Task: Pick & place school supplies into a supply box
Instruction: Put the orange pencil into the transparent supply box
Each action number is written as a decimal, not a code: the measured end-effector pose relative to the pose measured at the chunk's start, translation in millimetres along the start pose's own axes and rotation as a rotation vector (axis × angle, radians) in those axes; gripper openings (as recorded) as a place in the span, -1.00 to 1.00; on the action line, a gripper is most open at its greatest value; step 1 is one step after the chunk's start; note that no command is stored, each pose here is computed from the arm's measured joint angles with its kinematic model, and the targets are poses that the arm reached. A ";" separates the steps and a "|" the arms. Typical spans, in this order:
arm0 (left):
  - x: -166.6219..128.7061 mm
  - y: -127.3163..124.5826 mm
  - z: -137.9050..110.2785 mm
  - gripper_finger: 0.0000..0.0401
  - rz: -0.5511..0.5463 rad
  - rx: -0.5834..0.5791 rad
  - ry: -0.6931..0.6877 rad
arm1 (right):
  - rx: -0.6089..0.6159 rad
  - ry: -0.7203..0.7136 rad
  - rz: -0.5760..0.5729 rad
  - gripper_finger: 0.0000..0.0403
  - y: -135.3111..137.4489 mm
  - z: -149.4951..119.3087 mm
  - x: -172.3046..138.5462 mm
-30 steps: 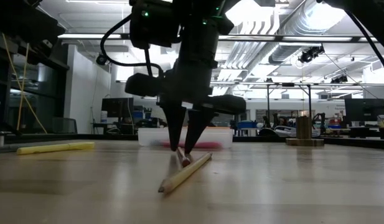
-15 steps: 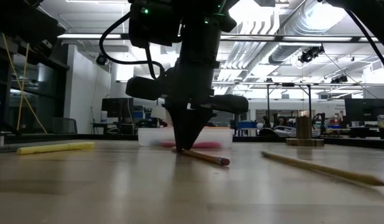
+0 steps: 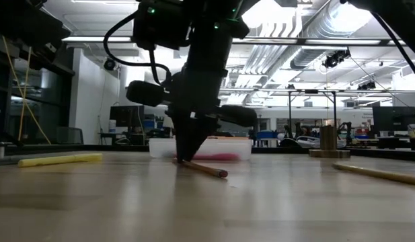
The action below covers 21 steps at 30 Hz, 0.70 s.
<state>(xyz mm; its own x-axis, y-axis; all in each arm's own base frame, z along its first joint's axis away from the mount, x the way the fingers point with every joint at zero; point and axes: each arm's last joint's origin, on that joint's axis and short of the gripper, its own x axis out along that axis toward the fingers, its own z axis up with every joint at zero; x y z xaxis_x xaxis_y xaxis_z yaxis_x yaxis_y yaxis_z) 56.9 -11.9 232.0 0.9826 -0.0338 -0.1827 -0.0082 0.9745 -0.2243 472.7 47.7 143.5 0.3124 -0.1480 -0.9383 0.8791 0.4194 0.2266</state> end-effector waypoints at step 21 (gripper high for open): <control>0.5 -0.1 -0.4 -0.39 0.000 0.002 0.007 | -0.118 0.014 0.493 -1.00 29.2 28.7 -74.9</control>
<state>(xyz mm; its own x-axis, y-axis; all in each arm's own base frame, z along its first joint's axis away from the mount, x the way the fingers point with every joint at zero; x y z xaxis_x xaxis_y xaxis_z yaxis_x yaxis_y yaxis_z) 57.2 -12.1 231.6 0.9812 -0.0355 -0.1896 -0.0078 0.9749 -0.2224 485.3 45.3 227.9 0.6747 0.1046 -0.7306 0.5810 0.5352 0.6132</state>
